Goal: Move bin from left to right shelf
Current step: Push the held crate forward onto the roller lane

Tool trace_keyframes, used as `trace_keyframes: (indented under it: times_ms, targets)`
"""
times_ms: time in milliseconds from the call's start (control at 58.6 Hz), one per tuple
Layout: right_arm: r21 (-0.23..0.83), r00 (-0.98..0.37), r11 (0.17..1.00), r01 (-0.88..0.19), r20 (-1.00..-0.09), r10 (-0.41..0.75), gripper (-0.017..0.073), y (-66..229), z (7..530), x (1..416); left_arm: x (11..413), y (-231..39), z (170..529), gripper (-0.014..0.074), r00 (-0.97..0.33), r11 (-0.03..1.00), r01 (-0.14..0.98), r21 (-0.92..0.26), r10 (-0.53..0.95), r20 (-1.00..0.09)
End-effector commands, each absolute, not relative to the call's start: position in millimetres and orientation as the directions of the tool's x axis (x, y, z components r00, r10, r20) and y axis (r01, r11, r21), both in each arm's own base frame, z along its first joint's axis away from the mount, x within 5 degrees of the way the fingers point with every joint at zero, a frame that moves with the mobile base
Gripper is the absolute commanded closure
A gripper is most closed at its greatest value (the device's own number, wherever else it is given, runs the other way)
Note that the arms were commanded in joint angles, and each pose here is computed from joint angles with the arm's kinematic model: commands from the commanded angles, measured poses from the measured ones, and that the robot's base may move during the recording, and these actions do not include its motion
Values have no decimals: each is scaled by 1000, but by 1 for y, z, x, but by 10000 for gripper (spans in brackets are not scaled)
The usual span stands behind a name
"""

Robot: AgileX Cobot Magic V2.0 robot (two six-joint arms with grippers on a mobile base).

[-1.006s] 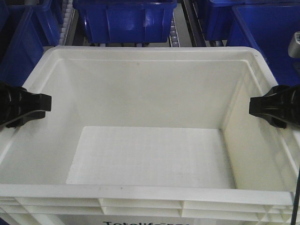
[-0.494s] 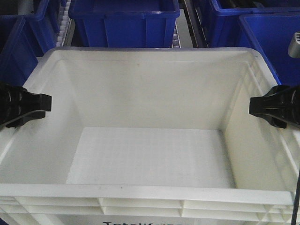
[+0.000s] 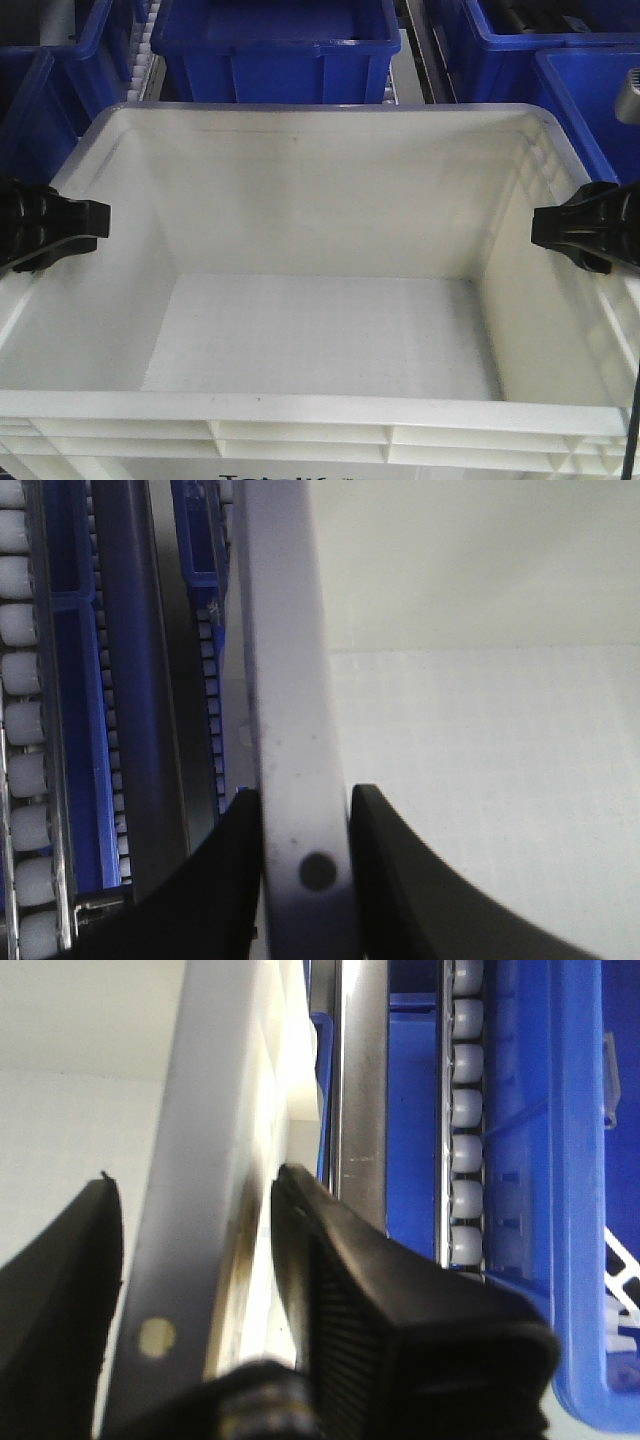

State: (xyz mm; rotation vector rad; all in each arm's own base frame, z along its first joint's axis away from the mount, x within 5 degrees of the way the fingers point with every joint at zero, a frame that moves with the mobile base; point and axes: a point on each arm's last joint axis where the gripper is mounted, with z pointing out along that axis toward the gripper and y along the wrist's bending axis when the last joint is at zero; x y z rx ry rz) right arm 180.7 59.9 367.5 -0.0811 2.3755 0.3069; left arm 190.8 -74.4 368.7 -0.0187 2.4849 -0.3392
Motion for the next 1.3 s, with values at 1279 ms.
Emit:
trace_keyframes:
  times_ms: [1279]
  targets:
    - [91,-547,984,-150,-837,-6,539,51,391,192,196,-74,397,600,-647,959,146,-244,-94,-757]
